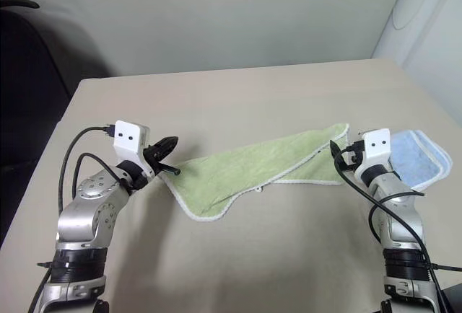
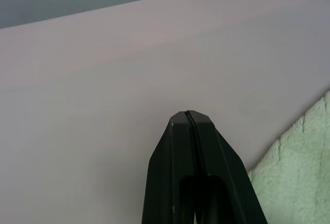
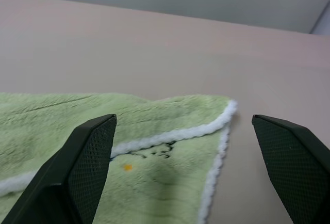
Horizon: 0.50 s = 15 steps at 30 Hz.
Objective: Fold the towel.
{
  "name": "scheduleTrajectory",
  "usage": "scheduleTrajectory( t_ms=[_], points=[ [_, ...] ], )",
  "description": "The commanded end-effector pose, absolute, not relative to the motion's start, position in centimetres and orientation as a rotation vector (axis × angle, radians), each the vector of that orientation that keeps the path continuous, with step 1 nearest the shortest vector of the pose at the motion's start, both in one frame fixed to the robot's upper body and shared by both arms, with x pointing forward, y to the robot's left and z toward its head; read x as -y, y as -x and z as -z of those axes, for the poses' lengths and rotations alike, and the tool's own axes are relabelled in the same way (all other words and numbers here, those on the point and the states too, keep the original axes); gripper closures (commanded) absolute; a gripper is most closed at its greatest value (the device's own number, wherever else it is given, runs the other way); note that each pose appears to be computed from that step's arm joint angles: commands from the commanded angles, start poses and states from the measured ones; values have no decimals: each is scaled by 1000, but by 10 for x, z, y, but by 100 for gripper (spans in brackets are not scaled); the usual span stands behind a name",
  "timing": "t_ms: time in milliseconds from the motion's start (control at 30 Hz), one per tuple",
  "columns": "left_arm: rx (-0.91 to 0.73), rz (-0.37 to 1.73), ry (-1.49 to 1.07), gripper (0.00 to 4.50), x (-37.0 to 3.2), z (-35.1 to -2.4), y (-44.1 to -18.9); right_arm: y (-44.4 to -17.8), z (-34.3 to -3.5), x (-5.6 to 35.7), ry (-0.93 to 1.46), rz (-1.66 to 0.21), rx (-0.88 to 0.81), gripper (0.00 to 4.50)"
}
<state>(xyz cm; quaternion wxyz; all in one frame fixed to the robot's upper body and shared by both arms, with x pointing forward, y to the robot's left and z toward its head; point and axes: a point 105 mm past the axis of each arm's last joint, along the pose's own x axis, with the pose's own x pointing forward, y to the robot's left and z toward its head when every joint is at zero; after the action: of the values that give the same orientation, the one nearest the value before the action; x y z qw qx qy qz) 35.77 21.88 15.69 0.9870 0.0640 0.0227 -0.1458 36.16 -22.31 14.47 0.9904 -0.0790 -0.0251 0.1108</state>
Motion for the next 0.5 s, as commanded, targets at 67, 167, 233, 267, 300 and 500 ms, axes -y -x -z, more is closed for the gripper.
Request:
scheduleTrajectory(
  t_ms=[67,167,233,267,300,500],
  points=[
    [7,289,-148,450,-216,-172,-357,-361,-160,220,178,-239,109,6],
    [5,287,-150,450,-215,-171,-356,-360,-161,221,181,-235,112,6],
    [5,284,-155,450,-216,-171,-356,-361,-164,221,193,-236,119,6],
    [4,284,-160,450,-216,-172,-356,-362,-167,221,218,-238,123,6],
    [5,285,-164,450,-216,-172,-356,-363,-169,222,236,-238,124,6],
    [-9,340,-177,450,-206,-168,-355,-367,-173,229,582,-313,65,6]
  ],
)
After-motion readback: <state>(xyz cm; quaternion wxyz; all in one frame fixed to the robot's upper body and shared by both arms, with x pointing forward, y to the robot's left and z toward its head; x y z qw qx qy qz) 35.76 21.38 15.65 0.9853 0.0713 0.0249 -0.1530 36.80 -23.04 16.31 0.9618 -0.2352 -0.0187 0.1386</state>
